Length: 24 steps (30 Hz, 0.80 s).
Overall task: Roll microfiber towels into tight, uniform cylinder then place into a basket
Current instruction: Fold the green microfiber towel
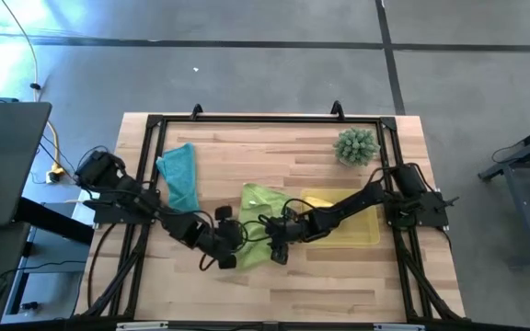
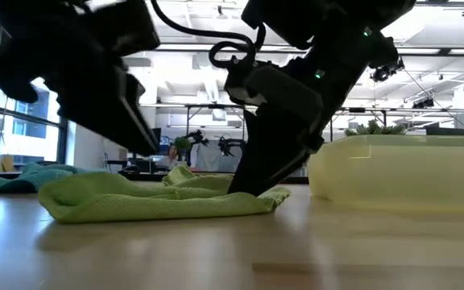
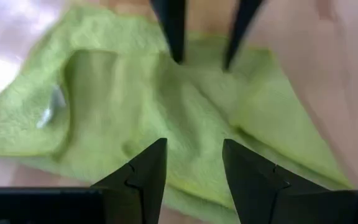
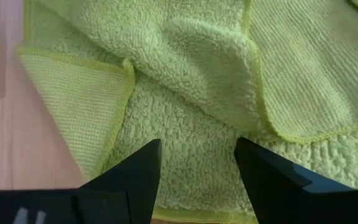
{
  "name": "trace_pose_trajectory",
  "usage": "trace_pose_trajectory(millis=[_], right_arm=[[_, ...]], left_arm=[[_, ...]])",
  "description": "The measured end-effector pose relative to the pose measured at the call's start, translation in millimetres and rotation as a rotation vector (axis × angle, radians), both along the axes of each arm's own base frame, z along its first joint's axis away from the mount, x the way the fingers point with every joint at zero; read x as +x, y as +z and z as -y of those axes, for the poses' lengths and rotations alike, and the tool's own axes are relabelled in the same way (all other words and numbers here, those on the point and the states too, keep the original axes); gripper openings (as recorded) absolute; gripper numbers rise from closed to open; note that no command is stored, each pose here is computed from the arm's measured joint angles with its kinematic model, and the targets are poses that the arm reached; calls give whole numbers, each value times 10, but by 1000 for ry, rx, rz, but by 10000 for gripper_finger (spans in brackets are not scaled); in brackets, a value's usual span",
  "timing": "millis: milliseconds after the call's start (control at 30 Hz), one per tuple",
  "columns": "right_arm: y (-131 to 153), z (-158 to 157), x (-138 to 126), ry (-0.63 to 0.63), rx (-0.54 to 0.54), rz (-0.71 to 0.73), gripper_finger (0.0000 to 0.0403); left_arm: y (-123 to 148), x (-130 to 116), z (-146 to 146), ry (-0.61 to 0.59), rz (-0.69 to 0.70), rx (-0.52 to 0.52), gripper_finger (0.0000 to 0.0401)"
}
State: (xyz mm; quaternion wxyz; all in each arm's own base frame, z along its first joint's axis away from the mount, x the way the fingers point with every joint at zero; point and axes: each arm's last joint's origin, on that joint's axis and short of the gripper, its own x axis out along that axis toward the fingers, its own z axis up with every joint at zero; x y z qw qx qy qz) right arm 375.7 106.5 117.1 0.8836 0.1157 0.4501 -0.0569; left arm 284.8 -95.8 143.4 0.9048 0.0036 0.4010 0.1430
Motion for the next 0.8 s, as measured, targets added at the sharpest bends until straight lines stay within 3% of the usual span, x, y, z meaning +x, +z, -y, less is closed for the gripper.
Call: trace_pose_trajectory(millis=[267,367,567,800], right_arm=[[-5,9,-2,15,-8,-7,204],[-6,8,-2,14,-9,-5,204],[-9,8,-2,15,-12,-4,204],[-9,8,0,17,-13,-2,204]], left_arm=[[-200,-26,-257,89,-33,8,147],[-245,50,-294,82,12,-36,147],[-352,53,-333,83,-8,-27,145],[-391,80,-331,65,-14,-62,108]])
